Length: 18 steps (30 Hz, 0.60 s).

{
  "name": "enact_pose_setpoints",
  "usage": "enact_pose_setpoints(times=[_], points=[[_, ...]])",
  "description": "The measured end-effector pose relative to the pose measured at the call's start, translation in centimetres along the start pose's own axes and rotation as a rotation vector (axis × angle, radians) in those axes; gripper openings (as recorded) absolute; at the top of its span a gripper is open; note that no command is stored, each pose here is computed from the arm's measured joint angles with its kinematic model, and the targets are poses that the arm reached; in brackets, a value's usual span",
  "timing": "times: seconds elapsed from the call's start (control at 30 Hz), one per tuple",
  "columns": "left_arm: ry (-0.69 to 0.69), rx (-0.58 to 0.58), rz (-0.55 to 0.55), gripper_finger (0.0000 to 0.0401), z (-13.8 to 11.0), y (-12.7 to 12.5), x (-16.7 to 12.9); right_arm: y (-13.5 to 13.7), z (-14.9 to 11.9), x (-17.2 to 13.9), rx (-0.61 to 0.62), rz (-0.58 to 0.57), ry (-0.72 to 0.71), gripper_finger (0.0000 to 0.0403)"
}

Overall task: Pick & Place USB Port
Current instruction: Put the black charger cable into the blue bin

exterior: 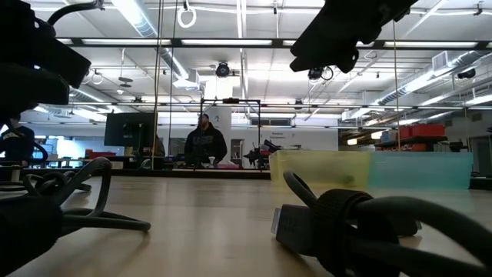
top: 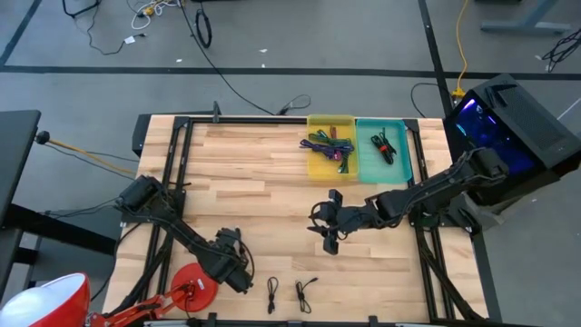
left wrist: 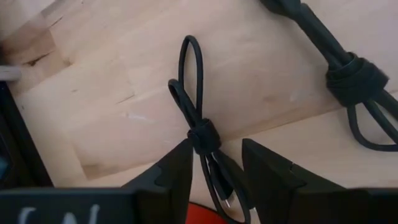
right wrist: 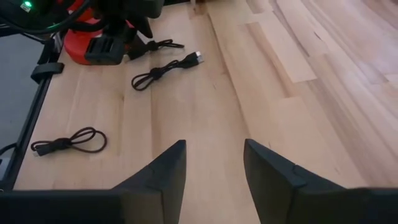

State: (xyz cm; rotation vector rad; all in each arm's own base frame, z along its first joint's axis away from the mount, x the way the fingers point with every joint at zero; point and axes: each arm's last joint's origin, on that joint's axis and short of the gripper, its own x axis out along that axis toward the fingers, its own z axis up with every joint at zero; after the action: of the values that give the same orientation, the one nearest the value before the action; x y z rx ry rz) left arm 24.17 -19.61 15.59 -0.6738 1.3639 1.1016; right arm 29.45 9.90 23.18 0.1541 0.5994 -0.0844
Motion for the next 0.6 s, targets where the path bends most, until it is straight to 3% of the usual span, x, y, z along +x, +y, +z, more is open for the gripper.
enact_pose_setpoints(times=[0.3, 0.6], points=[[-0.023, -0.047, -0.035, 0.0162, -0.1, -0.2, 0.1, 0.0, 0.0, 0.0, -0.012, 0.0, 0.001, 0.0162], [0.017, -0.101, -0.004, 0.0156, -1.0, 1.2, 2.9, 0.0, 0.0, 0.0, -0.021, 0.0, 0.001, 0.0162]])
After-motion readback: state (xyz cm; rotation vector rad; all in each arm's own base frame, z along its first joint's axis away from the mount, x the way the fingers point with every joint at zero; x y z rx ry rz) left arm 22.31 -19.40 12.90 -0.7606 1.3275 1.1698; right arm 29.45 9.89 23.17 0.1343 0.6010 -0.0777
